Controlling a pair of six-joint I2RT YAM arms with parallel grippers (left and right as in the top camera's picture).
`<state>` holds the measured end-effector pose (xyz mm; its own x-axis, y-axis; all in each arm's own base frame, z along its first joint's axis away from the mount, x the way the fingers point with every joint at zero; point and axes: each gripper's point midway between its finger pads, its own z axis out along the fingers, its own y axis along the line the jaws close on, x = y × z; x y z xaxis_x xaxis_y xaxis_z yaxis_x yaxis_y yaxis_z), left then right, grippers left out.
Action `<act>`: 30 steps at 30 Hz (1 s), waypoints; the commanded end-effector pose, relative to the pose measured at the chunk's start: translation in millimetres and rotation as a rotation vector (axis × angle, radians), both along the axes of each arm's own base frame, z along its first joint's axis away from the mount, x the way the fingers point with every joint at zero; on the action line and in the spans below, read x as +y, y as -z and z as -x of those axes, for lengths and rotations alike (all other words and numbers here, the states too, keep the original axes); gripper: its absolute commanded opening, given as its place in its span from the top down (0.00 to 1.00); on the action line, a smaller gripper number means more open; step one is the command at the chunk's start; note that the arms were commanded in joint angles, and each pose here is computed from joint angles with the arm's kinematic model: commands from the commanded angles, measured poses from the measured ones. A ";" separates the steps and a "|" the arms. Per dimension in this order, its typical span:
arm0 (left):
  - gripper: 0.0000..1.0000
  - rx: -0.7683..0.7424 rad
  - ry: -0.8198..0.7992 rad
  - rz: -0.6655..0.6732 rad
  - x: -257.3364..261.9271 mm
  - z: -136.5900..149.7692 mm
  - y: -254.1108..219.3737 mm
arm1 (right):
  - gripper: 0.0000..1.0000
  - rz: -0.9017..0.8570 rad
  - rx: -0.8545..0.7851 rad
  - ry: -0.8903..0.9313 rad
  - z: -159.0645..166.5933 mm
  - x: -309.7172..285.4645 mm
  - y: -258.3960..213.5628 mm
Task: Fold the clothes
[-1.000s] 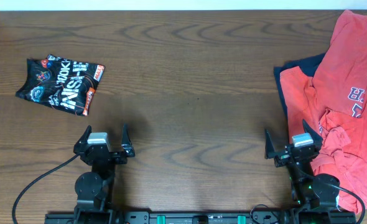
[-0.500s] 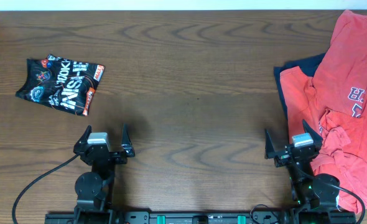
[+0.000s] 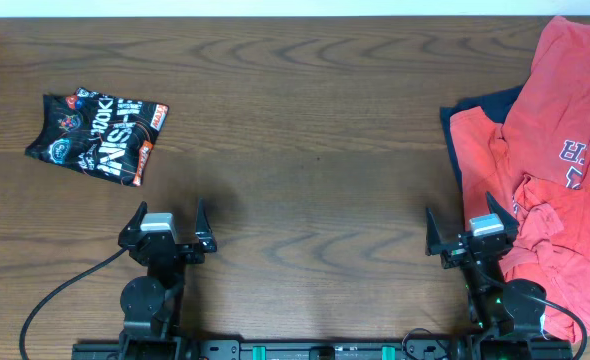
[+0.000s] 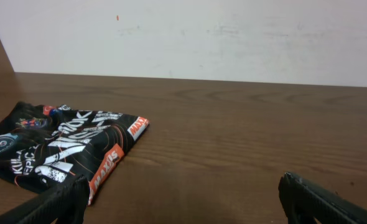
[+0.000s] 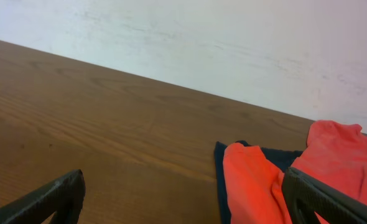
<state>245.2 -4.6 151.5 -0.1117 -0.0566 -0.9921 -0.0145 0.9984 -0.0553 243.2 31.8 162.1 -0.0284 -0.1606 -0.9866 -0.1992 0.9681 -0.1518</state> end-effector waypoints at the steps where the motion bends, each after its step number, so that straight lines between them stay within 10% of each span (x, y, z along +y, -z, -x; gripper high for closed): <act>1: 0.02 0.064 -0.015 -0.020 3.4 1.1 19.6 | 0.01 -0.013 0.001 0.005 0.0 -1.5 0.6; 30: 0.02 0.061 -0.011 0.031 1.3 0.7 18.7 | 0.01 -0.239 0.045 -0.007 0.9 2.8 -0.4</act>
<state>245.3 -5.1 151.3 -0.1127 -0.0573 -0.9920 -0.0116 0.9983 -0.0564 242.8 33.7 162.8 -0.0435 -0.0690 -0.9967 -0.2067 0.9767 -0.0586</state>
